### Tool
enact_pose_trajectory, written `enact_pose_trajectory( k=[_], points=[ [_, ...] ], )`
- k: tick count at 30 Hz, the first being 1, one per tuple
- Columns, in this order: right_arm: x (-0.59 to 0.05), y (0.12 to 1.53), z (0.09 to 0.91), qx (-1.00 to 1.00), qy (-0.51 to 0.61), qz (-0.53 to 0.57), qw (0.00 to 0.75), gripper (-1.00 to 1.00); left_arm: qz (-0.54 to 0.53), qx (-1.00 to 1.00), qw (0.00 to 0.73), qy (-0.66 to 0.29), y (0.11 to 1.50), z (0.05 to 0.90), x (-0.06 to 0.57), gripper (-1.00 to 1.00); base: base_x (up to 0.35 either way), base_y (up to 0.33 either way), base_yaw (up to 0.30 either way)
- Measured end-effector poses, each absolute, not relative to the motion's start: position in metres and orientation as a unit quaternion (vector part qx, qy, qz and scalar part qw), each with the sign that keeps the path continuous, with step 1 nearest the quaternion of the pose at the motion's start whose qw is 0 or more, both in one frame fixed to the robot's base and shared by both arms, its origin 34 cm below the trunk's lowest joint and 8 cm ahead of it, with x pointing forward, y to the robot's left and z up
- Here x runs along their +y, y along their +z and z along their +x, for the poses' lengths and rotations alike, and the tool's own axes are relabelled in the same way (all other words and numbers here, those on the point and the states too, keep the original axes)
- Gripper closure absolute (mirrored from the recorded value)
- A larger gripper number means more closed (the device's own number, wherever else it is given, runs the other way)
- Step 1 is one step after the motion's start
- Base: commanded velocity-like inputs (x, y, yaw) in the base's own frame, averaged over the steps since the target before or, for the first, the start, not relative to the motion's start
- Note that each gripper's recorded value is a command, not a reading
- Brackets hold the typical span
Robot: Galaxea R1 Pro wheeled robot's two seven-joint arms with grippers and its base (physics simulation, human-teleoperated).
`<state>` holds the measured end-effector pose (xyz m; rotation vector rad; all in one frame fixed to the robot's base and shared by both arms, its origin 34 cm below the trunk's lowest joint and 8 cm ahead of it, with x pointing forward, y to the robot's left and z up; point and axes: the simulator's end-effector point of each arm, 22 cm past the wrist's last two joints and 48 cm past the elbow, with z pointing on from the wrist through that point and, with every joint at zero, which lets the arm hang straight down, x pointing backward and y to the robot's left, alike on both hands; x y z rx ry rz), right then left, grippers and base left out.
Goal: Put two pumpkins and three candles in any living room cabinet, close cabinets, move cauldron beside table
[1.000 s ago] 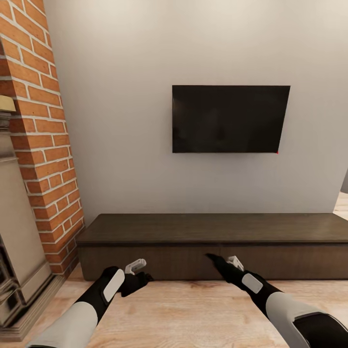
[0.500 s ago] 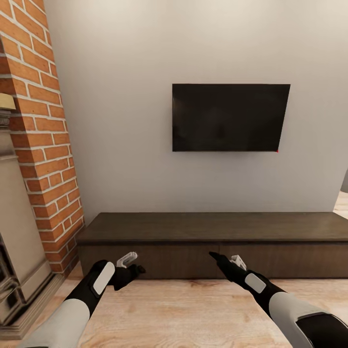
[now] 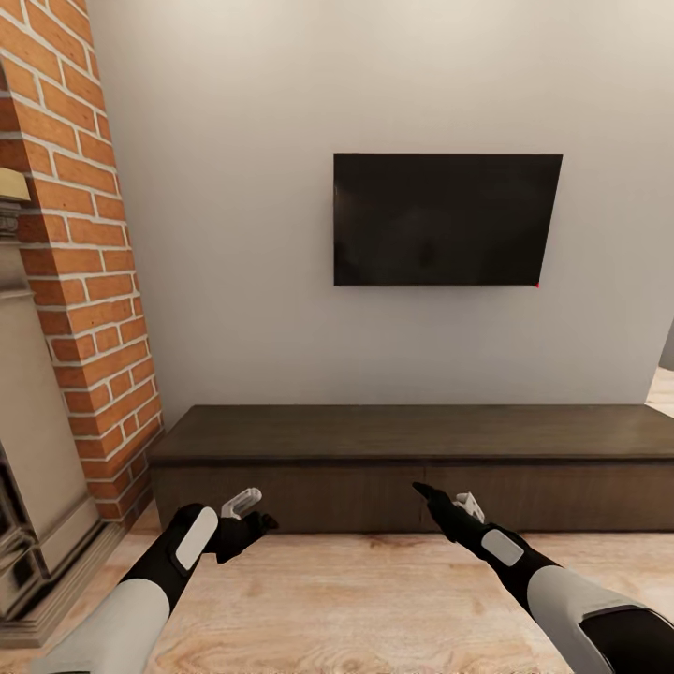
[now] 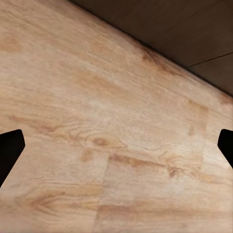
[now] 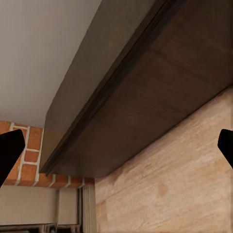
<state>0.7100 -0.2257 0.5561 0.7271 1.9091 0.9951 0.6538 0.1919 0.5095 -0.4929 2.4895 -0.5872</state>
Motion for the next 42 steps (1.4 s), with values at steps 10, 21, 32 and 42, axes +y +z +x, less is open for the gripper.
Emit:
enact_pose_trajectory(
  k=[10,21,32,42],
  points=[
    [-0.227,0.533,0.705,0.761,0.393,0.294,0.424,-1.00,-0.168,0.912,0.257,-0.271,0.524,0.650,0.186,-1.00,0.000,0.000,0.000],
    [-0.229,0.512,0.701,0.754,0.395,0.308,0.425,-1.00,-0.166,0.839,0.288,-0.431,0.592,0.645,0.208,-1.00,0.000,0.000,0.000],
    [-0.240,0.509,0.707,0.721,0.404,0.348,0.443,-1.00,-0.080,0.785,0.239,-0.566,0.619,0.600,0.138,-1.00,0.000,0.000,0.000],
    [-0.246,0.489,0.711,0.716,0.395,0.368,0.443,-1.00,-0.081,0.777,0.224,-0.583,0.610,0.602,0.131,-1.00,0.000,0.000,0.000]
  ],
)
